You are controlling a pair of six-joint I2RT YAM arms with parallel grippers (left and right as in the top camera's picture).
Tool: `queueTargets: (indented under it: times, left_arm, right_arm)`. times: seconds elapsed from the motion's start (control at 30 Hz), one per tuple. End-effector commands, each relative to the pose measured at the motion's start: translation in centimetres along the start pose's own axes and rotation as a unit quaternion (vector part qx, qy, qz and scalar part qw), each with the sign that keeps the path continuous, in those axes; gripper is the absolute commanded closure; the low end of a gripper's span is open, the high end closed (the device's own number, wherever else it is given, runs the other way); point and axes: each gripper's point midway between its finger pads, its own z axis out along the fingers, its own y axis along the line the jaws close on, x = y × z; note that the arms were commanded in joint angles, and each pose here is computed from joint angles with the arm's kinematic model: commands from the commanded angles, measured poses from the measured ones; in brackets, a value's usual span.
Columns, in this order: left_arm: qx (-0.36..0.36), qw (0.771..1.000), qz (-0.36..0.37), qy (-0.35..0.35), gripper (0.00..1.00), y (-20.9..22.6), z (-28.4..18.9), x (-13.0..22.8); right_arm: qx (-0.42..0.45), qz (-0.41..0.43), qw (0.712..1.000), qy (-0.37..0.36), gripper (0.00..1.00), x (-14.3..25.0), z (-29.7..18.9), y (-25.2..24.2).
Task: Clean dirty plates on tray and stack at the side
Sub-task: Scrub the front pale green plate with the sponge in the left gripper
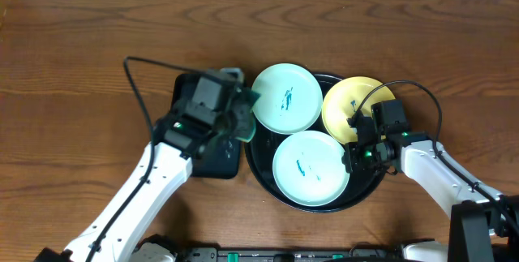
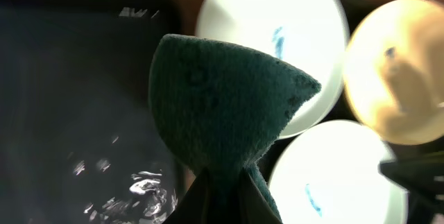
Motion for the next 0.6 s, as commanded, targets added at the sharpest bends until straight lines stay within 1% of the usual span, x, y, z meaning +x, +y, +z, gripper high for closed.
queueTargets:
  times: [0.0,0.17,0.37,0.47,0.57]
  left_arm:
    - [0.033,0.999,0.030,0.000,0.92,-3.8,0.3,-0.4]
    - [0.056,0.996,0.056,0.045,0.93,-7.9,3.6,2.9]
    - [0.079,0.988,0.090,0.102,0.93,-12.3,7.6,8.1]
    - [0.080,0.985,0.085,0.130,0.92,-14.0,9.4,11.2]
    - [0.070,0.983,0.074,0.155,0.92,-14.5,10.7,13.5]
  right_arm:
    - [-0.007,-0.007,1.000,0.002,0.99,-0.1,0.1,0.4]
    - [-0.007,-0.007,1.000,0.002,0.99,-0.1,0.1,0.4]
    - [-0.007,-0.007,1.000,0.002,0.99,-0.1,0.1,0.4]
    - [-0.007,-0.007,1.000,0.002,0.99,-0.1,0.1,0.4]
    - [-0.007,-0.007,1.000,0.002,0.99,-0.1,0.1,0.4]
